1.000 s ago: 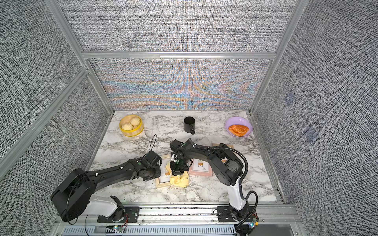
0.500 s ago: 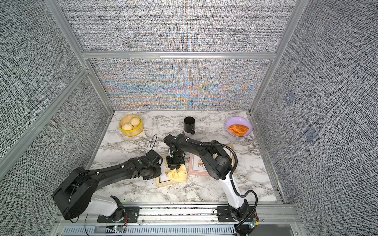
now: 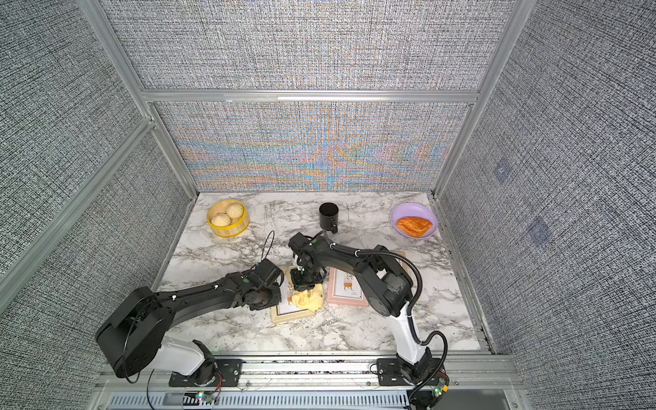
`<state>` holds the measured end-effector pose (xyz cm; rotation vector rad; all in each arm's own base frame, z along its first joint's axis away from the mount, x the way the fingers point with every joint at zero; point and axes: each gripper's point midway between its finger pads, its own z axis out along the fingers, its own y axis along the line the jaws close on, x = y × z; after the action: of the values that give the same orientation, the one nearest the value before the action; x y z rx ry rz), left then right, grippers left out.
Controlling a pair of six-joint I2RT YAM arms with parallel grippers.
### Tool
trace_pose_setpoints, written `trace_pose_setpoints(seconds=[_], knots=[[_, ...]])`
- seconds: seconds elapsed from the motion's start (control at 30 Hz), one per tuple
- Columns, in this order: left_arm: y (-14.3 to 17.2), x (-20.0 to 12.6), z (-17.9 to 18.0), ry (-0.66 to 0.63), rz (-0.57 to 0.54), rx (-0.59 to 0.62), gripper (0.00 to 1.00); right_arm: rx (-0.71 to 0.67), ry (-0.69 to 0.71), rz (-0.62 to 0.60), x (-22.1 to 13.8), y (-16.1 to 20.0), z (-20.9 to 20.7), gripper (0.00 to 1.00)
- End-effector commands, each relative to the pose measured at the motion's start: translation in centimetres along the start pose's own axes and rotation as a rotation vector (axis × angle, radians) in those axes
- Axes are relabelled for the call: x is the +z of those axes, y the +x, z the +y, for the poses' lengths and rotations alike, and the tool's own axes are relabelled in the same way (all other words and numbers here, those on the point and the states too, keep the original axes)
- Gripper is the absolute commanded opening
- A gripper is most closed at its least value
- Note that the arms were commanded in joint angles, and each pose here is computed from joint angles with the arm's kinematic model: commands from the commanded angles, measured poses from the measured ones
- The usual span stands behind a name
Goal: Wipe the picture frame with a cloth
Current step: Wipe the dirt from the picture frame.
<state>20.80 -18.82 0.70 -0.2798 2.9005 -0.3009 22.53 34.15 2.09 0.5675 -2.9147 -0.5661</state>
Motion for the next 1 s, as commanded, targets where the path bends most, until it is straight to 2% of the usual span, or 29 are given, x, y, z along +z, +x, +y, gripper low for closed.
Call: trace_pose_setpoints(seconds=[0.0, 0.1, 0.2, 0.47, 0.63, 0.7, 0.8, 0.97], knots=[[0.8, 1.0, 1.0, -0.039, 0.038, -0.013, 0.00, 0.078, 0.101, 0.161, 1.0, 6.2, -2.4, 0.00], [0.8, 1.3, 0.7, -0.034, 0.045, -0.013, 0.00, 0.087, 0.094, 0.185, 1.9, 7.6, -2.1, 0.00], [0.9, 1.5, 0.6, -0.037, 0.054, -0.003, 0.00, 0.083, 0.092, 0.161, 2.0, 6.2, -1.7, 0.00], [1.0, 1.6, 0.7, -0.049, 0.068, 0.013, 0.00, 0.055, 0.070, -0.019, -1.5, -4.8, -0.7, 0.00], [1.0, 1.6, 0.5, -0.041, 0.068, 0.023, 0.00, 0.065, 0.046, -0.052, -2.3, -8.0, -1.0, 0.00], [1.0, 1.7, 0.5, -0.041, 0.067, 0.023, 0.00, 0.065, 0.046, -0.033, -1.9, -7.5, -1.2, 0.00], [0.8, 1.8, 0.3, -0.038, 0.064, 0.026, 0.00, 0.060, 0.036, 0.027, -0.7, -4.6, -1.2, 0.00], [0.8, 1.8, 0.3, -0.032, 0.062, 0.018, 0.00, 0.057, 0.020, 0.133, 0.9, 3.3, -0.1, 0.00]])
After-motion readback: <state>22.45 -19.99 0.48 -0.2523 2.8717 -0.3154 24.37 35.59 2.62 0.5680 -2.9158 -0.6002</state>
